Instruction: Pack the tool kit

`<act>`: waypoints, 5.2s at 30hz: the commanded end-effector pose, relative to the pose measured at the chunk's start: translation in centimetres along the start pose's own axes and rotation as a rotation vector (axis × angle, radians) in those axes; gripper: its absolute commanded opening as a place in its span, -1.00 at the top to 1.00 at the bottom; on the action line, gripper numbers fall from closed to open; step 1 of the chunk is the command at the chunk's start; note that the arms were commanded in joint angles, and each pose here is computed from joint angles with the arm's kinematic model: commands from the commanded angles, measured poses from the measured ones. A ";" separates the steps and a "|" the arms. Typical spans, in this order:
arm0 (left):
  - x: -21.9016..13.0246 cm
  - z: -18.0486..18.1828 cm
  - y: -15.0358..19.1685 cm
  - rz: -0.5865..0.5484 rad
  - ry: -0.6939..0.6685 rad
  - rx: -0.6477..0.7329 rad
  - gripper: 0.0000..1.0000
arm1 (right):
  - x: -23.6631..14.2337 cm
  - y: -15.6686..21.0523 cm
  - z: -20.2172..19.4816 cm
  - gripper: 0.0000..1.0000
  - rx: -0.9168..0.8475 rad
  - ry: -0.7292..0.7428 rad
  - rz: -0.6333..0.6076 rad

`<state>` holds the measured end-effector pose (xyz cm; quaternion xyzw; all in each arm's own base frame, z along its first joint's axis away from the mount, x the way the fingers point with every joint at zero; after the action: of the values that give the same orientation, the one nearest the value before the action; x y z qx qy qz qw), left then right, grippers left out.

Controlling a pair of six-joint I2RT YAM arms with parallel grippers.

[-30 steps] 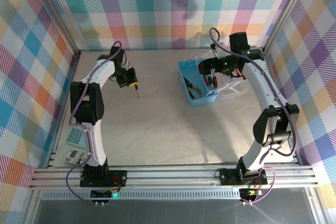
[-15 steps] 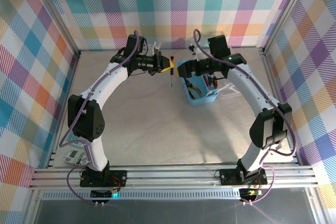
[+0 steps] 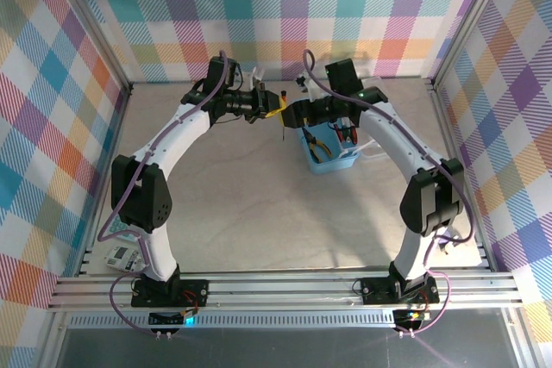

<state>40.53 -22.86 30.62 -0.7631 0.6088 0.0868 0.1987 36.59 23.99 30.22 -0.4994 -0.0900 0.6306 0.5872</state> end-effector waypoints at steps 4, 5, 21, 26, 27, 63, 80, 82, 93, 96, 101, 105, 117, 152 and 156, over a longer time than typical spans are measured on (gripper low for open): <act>-0.3 -1.1 0.4 0.011 0.044 0.024 1.00 | 1.1 -1.1 0.6 0.25 -0.005 -0.058 -0.015; -0.3 -1.2 0.4 0.011 0.045 0.026 1.00 | 1.1 -1.1 0.6 0.39 -0.003 -0.053 -0.016; -7.5 3.4 -2.9 -0.166 -0.239 -0.003 -0.86 | -10.5 1.0 -6.2 1.00 0.099 0.283 -0.063; -9.7 6.5 -2.4 -0.180 -0.456 -0.030 -0.99 | -14.8 2.7 -10.9 1.00 0.122 0.681 0.040; -9.8 7.1 -2.1 -0.173 -0.492 -0.035 -0.99 | -15.4 3.0 -12.0 1.00 0.092 0.768 0.089; -8.4 10.9 0.1 -0.102 -0.533 -0.106 -0.99 | -13.7 5.5 -21.4 0.49 0.008 1.013 0.358; -7.7 10.9 0.1 -0.088 -0.523 -0.103 -0.99 | -13.6 4.4 -19.2 -0.17 0.097 0.893 0.206; -7.7 10.7 0.1 -0.087 -0.522 -0.102 -0.99 | -13.3 4.3 -20.1 -0.10 0.116 0.926 0.211; -7.5 11.1 0.4 -0.079 -0.525 -0.108 -0.99 | -11.8 2.3 -22.1 0.46 0.139 0.856 0.121; -7.4 11.3 0.4 -0.075 -0.531 -0.109 -0.99 | -11.3 2.3 -22.6 0.56 0.147 0.840 0.121; -7.3 11.5 0.5 -0.072 -0.533 -0.112 -0.99 | -10.5 2.7 -23.4 0.71 0.157 0.824 0.135; -7.3 11.6 0.5 -0.067 -0.534 -0.117 -0.99 | -10.1 3.3 -23.9 0.83 0.170 0.816 0.153; -7.1 11.8 0.4 -0.064 -0.535 -0.118 -0.99 | -10.5 5.2 -22.0 1.00 0.184 0.809 0.201; -7.3 11.7 0.8 -0.066 -0.542 -0.117 -0.99 | -7.3 2.8 -23.3 0.94 0.169 0.726 0.156; -7.4 11.4 0.7 -0.069 -0.541 -0.114 -0.99 | -7.4 4.0 -22.8 0.96 0.179 0.737 0.175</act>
<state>39.73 -11.30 22.47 -0.7469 0.4948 0.3192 0.3089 51.02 5.23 21.02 -0.6624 0.2151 0.4336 0.5718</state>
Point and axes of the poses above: each hand's point on the last joint's axis, 136 mm out from that joint toward the fingers, its own x axis out along the fingers, its own z axis along the line the jaws close on, y = z × x, the point moved 8 cm from there along -x, back along the fingers, and after that the axes turned 7 degrees about -x, right-handed, at the moved point
